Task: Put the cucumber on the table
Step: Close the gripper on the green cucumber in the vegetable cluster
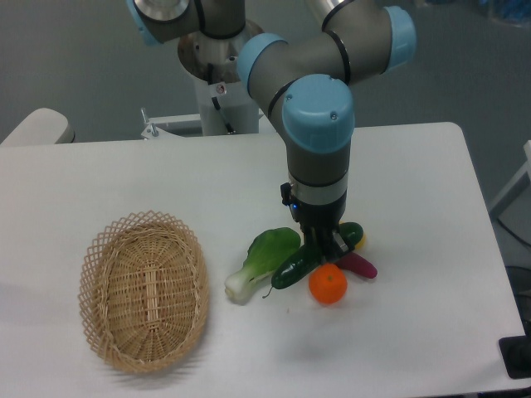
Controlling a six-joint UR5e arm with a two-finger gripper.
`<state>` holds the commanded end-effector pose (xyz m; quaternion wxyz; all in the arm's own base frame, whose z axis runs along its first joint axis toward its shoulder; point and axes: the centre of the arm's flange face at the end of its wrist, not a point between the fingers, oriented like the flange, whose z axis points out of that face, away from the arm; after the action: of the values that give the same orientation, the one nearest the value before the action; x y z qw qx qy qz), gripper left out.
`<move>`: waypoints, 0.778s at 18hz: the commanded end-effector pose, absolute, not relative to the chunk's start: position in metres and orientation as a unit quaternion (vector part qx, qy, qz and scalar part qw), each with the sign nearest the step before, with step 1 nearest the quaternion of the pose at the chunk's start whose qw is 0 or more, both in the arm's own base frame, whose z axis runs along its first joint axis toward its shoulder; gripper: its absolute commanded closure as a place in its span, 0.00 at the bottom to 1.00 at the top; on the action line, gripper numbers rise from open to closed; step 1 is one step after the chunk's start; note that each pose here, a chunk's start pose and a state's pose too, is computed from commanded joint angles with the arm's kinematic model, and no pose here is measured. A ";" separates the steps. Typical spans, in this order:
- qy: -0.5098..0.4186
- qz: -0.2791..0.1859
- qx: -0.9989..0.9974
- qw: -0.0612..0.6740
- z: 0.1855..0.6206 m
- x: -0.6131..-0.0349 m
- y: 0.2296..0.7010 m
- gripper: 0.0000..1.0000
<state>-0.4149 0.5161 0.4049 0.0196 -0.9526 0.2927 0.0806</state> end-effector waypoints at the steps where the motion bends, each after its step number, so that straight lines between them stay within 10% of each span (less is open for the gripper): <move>1: 0.294 0.080 -0.952 0.018 0.403 -0.414 0.516 0.74; 14: 0.313 0.064 -0.948 0.007 0.380 -0.409 0.510 0.74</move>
<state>-0.4088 0.5100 0.3795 0.0071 -0.9477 0.3126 0.0640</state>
